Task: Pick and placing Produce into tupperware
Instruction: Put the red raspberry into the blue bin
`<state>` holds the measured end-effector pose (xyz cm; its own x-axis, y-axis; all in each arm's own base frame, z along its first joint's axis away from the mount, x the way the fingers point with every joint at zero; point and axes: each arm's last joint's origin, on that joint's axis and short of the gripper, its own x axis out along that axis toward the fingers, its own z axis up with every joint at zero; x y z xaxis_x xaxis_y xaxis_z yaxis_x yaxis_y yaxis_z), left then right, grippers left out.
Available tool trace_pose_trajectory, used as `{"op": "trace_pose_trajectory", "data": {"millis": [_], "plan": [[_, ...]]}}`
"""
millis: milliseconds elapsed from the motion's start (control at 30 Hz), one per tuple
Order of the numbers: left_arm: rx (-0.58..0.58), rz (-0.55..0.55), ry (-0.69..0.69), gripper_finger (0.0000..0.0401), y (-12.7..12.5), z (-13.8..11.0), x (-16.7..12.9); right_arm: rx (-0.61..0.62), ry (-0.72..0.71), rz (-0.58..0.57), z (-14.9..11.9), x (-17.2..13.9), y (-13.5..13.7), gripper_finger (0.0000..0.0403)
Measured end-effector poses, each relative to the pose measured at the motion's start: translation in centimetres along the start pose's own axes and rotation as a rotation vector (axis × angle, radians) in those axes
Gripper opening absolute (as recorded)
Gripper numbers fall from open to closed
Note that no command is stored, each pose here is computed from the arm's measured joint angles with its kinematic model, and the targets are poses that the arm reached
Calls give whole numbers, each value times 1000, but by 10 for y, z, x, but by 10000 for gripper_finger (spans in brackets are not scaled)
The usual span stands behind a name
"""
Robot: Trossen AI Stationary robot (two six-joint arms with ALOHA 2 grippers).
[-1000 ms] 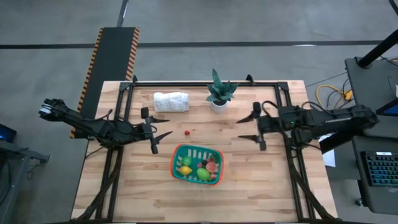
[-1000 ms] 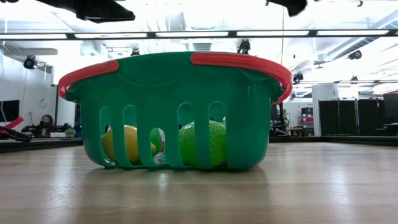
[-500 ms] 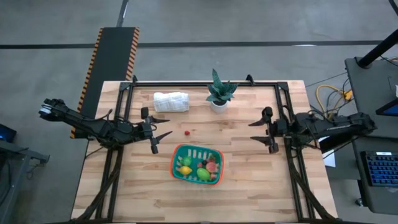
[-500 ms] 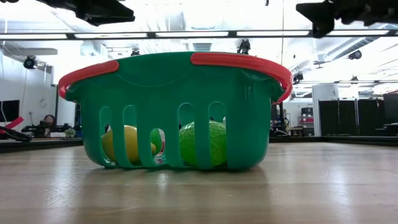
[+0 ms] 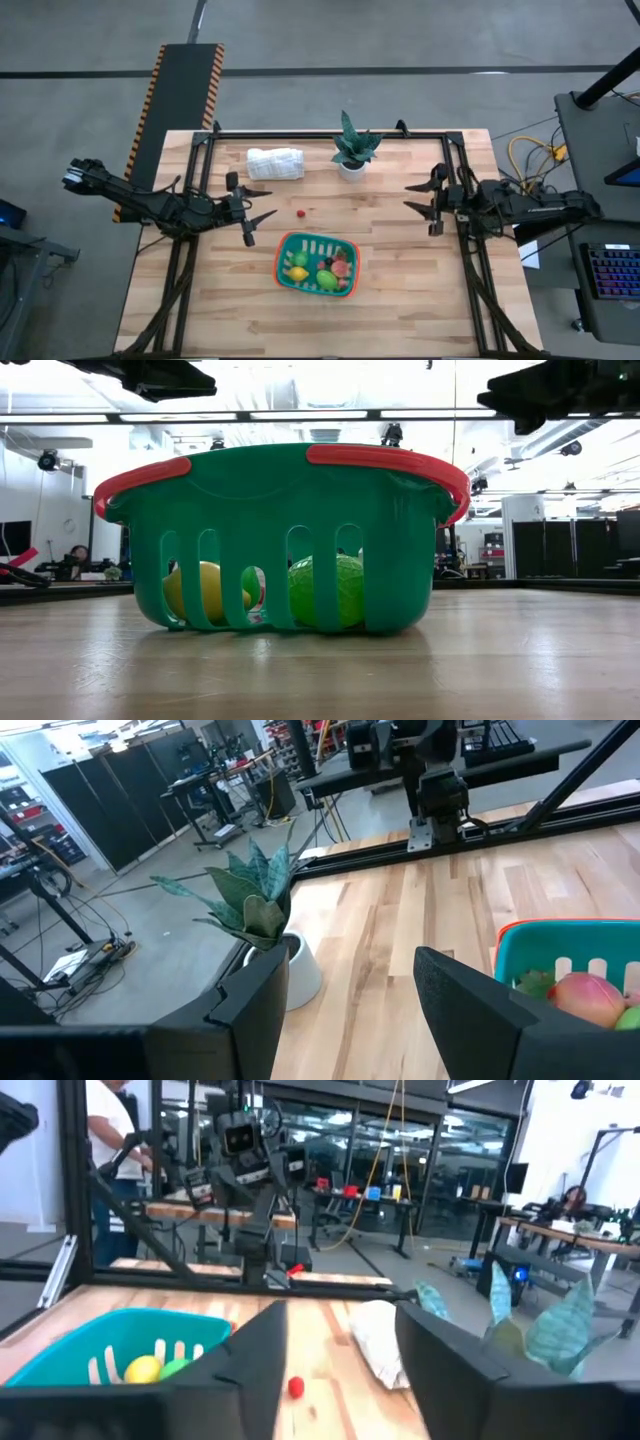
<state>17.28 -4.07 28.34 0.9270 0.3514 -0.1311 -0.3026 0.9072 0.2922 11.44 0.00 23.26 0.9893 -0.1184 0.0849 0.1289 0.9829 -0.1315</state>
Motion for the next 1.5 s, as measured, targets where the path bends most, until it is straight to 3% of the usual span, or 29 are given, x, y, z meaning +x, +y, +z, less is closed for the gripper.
{"op": "trace_pose_trajectory", "data": {"millis": [267,733,933,1133,1300,1500], "plan": [[9,0,2,203,0,-1,0,-22,15,11,-12,-6,1,21],[64,27,5,203,3,1,1,40,32,-22,-18,-6,1,13],[84,212,43,203,15,4,4,-40,15,-23,-16,-6,1,13],[151,324,57,203,30,8,10,-76,4,-26,-15,-6,0,13],[42,427,24,203,43,11,14,-135,-46,-105,-9,-7,-2,13],[-273,559,4,203,62,-1,23,-96,-206,-417,13,-13,-14,13]]}}
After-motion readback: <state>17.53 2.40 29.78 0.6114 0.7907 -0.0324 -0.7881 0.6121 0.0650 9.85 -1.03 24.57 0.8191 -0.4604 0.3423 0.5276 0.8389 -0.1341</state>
